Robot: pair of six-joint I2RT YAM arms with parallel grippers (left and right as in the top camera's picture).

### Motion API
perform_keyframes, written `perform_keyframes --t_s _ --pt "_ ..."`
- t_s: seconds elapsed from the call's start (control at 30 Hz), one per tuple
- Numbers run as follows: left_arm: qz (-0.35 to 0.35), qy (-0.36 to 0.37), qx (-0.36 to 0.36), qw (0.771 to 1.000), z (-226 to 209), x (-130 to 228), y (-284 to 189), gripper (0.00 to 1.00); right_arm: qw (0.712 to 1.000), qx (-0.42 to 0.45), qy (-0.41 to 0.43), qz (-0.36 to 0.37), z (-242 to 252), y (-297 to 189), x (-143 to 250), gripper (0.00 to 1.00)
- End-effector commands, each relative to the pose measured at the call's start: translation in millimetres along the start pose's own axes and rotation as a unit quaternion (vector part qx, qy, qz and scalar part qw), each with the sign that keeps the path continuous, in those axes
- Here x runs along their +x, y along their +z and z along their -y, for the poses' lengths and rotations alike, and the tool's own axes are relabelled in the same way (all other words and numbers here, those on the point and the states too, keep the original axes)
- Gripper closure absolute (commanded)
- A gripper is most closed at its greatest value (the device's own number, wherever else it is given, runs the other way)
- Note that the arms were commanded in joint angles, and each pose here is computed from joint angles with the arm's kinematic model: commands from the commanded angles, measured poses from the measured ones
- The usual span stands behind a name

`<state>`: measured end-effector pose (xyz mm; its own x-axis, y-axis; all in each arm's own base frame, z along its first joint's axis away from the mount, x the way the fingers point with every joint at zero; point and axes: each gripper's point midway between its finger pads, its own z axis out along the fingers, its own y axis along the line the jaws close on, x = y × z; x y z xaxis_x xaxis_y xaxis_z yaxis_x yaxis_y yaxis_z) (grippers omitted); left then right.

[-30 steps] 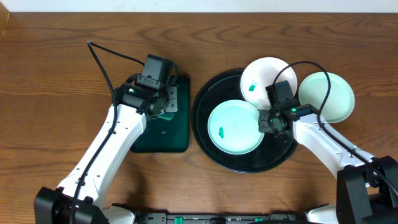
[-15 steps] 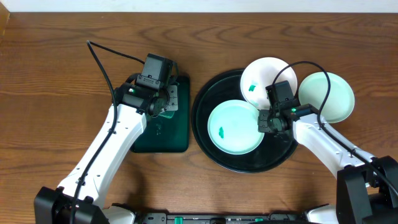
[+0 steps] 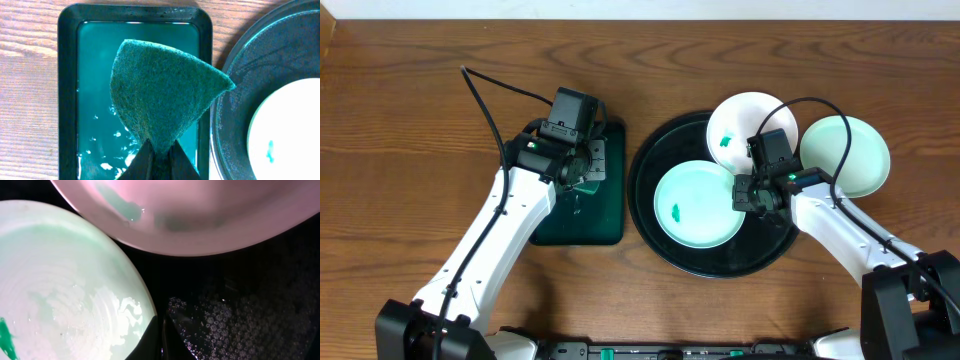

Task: Clean dirty plates on tray and stack at the side

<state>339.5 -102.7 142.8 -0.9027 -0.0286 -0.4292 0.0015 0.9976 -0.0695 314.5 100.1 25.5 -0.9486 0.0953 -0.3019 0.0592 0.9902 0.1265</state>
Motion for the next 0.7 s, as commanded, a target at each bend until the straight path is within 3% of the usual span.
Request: perform_keyframes --t_s 0.0,0.1,0.17,0.4,0.67 --pt "-0.007 -0.002 -0.007 1.0 -1.9 2.6 4.0 0.93 1.0 -0.005 -0.003 -0.011 -2.9 4.1 7.8 0.99" --pt "-0.007 -0.002 -0.007 1.0 -1.9 2.6 4.0 0.93 1.0 -0.008 -0.003 -0.011 -3.9 4.1 7.6 0.98" --pt "-0.007 -0.001 -0.007 1.0 -1.9 2.6 4.0 0.93 1.0 -0.014 -0.004 -0.012 -6.4 4.0 7.6 0.89" --pt "-0.007 -0.001 -0.007 1.0 -1.9 2.6 4.0 0.92 1.0 -0.017 -0.023 -0.003 -7.8 4.0 3.7 0.79" --pt "-0.005 -0.002 -0.006 1.0 -1.6 1.6 4.0 0.93 0.999 -0.016 -0.028 -0.002 -6.2 6.6 5.8 0.79"
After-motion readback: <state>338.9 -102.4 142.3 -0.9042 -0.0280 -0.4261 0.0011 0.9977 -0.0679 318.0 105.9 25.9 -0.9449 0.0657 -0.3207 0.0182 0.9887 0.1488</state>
